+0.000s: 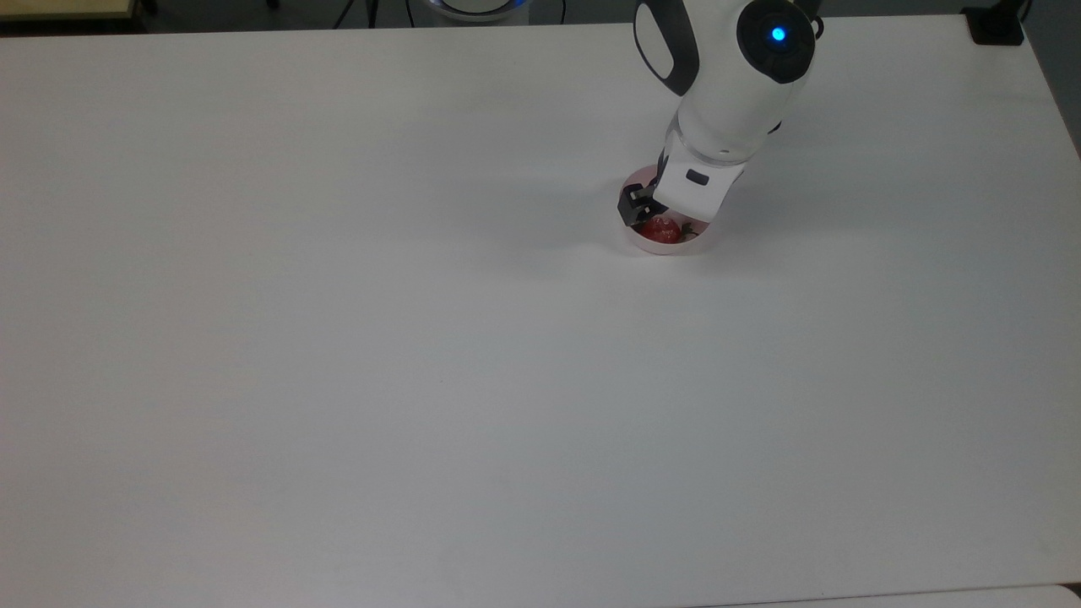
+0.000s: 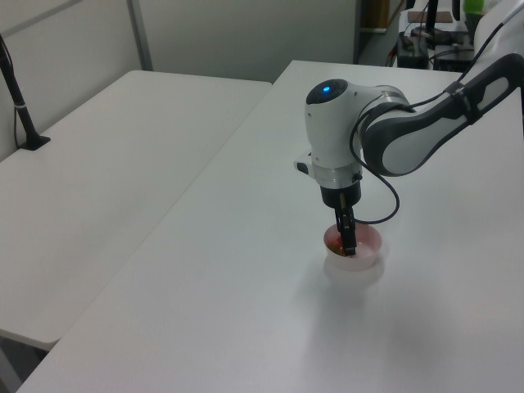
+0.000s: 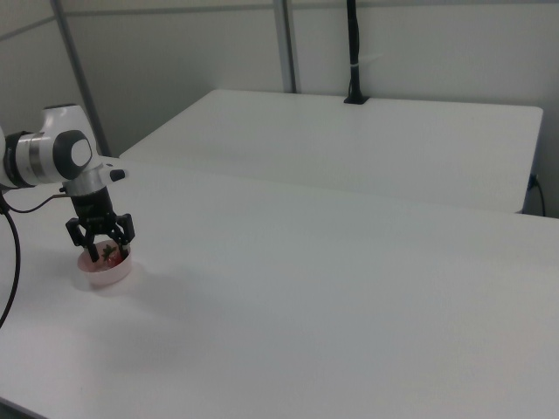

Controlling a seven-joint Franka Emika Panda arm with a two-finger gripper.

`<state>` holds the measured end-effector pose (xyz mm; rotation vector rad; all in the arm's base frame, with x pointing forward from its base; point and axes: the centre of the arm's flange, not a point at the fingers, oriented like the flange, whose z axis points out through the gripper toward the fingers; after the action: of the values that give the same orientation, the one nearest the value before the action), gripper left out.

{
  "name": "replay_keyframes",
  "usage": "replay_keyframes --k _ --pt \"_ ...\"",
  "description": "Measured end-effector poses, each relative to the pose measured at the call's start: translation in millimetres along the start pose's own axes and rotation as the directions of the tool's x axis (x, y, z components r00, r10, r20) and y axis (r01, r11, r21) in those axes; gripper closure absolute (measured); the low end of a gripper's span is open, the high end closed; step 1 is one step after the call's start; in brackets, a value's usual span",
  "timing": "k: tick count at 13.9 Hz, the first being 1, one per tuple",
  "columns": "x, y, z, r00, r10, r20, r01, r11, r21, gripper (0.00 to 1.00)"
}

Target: Pick up strawberry from bowl

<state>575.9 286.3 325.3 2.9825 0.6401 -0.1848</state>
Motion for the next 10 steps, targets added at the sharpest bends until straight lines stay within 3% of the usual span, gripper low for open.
replay_keyframes --k 7,8,10 --pt "2.1 -7.0 16.5 1.000 -0.017 0.022 0.017 1.000 -0.006 0.31" --pt "2.1 -6.9 16.4 1.000 -0.019 0.022 0.019 1.000 -0.010 0.35" --pt "2.3 -6.6 16.0 1.000 -0.021 0.020 0.022 1.000 -0.013 0.59"
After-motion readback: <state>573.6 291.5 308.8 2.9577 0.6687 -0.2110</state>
